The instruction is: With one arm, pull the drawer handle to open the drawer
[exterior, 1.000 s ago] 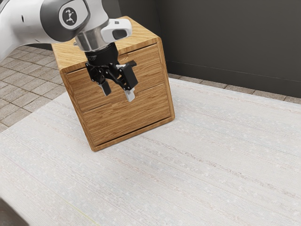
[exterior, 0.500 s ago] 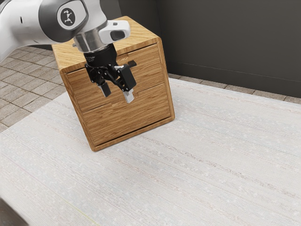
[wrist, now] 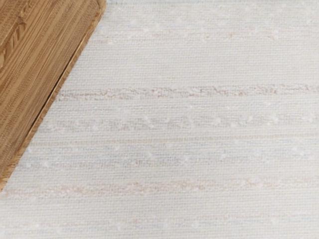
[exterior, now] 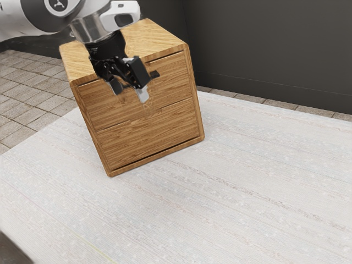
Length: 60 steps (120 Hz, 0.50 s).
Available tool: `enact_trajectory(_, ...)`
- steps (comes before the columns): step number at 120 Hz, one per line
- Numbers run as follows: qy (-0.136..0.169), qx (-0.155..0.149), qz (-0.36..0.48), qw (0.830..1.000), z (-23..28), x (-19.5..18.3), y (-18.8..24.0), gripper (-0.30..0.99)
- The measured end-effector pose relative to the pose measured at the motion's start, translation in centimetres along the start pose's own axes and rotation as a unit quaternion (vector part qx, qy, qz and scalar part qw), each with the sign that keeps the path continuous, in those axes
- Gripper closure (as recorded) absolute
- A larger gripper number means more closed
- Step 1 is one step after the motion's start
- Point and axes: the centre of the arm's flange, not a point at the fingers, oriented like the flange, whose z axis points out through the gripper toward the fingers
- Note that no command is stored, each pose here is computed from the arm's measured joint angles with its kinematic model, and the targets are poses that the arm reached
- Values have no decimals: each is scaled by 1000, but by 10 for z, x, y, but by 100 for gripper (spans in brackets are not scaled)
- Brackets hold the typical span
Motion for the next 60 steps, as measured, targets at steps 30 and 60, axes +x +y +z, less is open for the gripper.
enact_trajectory(30,62,29,25,997,-69,-16,4,0)
enact_trajectory(60,62,64,131,987,-32,15,52,0)
